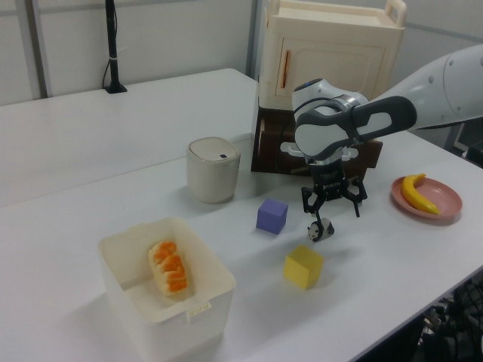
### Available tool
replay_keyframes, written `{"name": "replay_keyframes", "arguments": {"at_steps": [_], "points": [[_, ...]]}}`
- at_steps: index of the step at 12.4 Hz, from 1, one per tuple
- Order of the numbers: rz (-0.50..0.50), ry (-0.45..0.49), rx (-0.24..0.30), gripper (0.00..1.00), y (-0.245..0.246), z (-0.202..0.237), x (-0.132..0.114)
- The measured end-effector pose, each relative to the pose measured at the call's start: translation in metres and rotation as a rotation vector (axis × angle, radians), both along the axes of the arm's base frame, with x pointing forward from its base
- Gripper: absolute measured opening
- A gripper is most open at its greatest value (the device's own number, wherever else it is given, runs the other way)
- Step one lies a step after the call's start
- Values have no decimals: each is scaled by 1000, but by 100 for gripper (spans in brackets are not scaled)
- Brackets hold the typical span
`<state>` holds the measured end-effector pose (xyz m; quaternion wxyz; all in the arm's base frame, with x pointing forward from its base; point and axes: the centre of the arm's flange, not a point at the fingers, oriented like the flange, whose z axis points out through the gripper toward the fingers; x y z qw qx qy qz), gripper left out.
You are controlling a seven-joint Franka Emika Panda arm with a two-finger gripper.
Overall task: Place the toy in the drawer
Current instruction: 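Close the gripper on the panda toy beside the purple cube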
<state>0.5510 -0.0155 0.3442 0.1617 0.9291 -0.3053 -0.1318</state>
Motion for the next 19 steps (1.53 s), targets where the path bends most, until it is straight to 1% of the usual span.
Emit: {"name": "replay_keyframes", "arguments": {"at_steps": [2,5,6,8,12,14,17,18,19], "points": [[-56,-45,-11,100,-1,6,6],[-169,-153,-13,100,-15,17,20],[-206,-181,-4,100,-21,18,22],[-228,-212,17,100,-25,16,26],[-218,-190,29,100,-17,-6,29],[-193,-165,39,100,0,-20,28],[-172,-154,47,100,16,-25,27],[-169,-156,49,100,19,-27,26],[-168,-163,51,96,19,-27,26]]}}
